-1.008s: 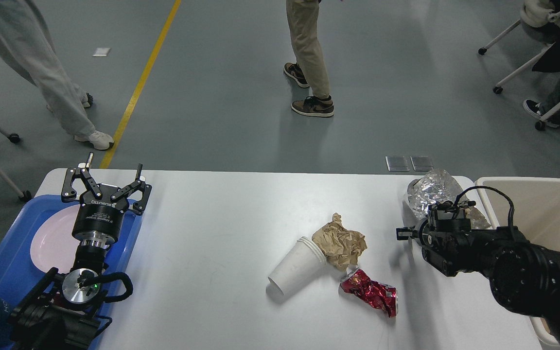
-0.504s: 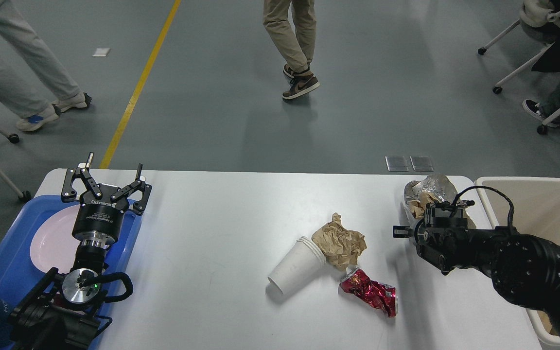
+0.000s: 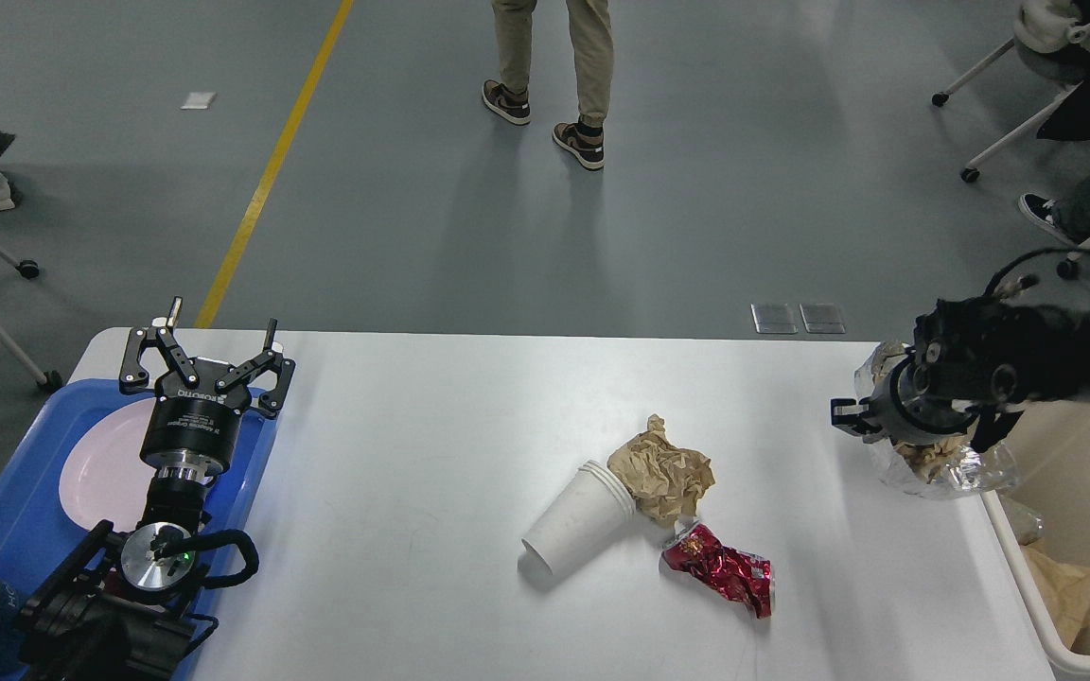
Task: Tidy desktop
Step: 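Carry the foil wrapper into the bin and release it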
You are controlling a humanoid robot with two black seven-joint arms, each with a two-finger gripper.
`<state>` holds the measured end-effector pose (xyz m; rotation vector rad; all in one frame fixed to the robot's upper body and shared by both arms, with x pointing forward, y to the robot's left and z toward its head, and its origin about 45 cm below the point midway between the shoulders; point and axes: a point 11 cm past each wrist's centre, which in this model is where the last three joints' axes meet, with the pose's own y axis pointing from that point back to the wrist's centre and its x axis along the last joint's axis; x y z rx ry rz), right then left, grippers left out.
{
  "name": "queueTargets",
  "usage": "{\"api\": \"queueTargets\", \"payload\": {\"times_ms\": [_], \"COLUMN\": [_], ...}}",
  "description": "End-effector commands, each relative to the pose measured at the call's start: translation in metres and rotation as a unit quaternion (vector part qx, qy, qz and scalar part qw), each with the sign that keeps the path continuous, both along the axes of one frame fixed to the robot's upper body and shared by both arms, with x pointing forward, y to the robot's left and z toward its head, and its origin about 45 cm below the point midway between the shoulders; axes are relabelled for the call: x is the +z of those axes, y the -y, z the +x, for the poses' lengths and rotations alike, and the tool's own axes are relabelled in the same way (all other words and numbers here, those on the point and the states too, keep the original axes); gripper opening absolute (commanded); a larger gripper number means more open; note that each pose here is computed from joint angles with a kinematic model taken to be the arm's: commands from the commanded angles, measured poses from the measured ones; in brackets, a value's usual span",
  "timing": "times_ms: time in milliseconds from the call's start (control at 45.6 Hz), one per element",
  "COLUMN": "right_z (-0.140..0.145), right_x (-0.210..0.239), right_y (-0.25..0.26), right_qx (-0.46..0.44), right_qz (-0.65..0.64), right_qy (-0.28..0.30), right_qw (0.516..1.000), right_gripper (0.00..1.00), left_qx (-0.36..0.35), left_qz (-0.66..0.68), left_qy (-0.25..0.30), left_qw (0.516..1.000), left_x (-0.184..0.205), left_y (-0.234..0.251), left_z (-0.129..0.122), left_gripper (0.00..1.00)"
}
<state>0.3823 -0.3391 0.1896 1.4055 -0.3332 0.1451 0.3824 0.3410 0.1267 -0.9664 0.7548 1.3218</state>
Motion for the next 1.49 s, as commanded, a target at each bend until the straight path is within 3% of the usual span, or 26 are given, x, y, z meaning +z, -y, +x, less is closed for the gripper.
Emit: {"api": "queueTargets", "payload": {"times_ms": [0, 131, 351, 570, 745, 964, 1117, 1293, 1468], "right_z": [-0.014, -0.029, -0.053, -0.055, -0.061, -0.056, -0.072, -0.084, -0.103], "right_x": [0.062, 0.113, 0.153, 0.155, 0.131, 0.056, -0.012, -0.096, -0.144], "right_y": [-0.002, -0.006, 0.011, 0.054, 0.114, 0.178, 0.212, 0.215, 0.207], "right_qx": [-0.008, -0.007, -0.026, -0.07, -0.095, -0.096, -0.112, -0.068, -0.029], "right_qz": [0.001, 0.028, 0.05, 0.041, 0.017, -0.036, -0.067, -0.117, -0.153], "right_qy": [-0.012, -0.005, -0.036, 0.004, 0.043, 0.043, 0.035, 0.064, 0.068], "right_qw": [1.0, 1.0, 0.998, 0.997, 0.994, 0.994, 0.991, 0.989, 0.985], "right_gripper": [0.0, 0.0, 0.0, 0.0, 0.0, 0.0, 0.0, 0.0, 0.0], "left_qx": [0.0, 0.0, 0.0, 0.001, 0.0, 0.0, 0.0, 0.0, 0.0], "left_qz": [0.0, 0.0, 0.0, -0.001, 0.0, 0.0, 0.0, 0.0, 0.0], "left_qy": [0.0, 0.0, -0.001, -0.001, -0.001, -0.001, -0.001, -0.001, -0.001], "left_qw": [1.0, 1.0, 1.0, 1.0, 1.0, 1.0, 1.0, 1.0, 1.0], "left_x": [0.0, 0.0, 0.0, -0.001, -0.001, -0.001, -0.001, -0.001, -0.001], "left_y": [0.0, 0.0, 0.0, 0.0, 0.0, 0.0, 0.0, 0.0, 0.0], "left_z": [0.0, 0.0, 0.0, -0.001, -0.001, -0.001, -0.001, -0.001, -0.001], "left_gripper": [0.96, 0.96, 0.96, 0.96, 0.96, 0.96, 0.96, 0.96, 0.96]}}
